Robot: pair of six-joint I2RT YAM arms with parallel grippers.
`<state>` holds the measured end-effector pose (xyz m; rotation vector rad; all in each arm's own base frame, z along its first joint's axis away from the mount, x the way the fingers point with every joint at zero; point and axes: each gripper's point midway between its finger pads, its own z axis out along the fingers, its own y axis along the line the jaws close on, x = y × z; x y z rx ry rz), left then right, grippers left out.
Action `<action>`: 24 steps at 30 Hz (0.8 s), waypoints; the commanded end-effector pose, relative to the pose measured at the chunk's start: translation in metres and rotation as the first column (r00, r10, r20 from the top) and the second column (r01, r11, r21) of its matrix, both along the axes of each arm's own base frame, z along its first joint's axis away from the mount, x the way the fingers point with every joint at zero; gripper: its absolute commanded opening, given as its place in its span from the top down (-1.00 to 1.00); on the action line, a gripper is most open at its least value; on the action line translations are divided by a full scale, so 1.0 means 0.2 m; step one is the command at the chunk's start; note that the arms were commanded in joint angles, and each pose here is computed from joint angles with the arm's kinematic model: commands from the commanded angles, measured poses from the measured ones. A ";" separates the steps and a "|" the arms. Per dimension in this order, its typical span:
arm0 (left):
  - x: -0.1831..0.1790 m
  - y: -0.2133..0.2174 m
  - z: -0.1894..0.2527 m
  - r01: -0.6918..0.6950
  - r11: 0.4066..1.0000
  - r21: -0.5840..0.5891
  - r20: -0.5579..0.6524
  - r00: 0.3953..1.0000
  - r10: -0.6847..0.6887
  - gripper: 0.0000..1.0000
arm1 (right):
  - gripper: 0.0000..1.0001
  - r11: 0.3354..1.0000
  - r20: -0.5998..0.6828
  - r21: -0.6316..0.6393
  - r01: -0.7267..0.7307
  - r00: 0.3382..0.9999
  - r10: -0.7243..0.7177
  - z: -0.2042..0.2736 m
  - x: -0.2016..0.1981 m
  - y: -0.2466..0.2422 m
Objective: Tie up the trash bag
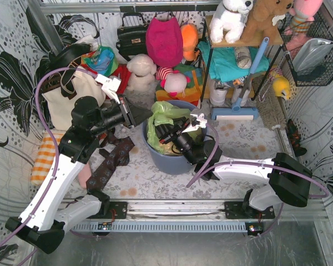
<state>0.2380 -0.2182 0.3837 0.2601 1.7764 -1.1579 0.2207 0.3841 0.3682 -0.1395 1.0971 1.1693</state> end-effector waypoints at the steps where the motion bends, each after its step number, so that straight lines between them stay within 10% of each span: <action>1: 0.01 0.02 0.03 -0.018 1.000 0.006 0.024 1.000 0.018 0.46 | 1.00 0.997 0.031 0.081 -0.017 0.999 0.014 0.12 -0.03 -0.04; 24: 0.06 0.09 0.05 -0.114 0.993 -0.009 0.015 0.993 0.114 0.12 | 1.00 0.996 0.035 0.083 -0.032 0.999 0.029 0.12 -0.04 -0.03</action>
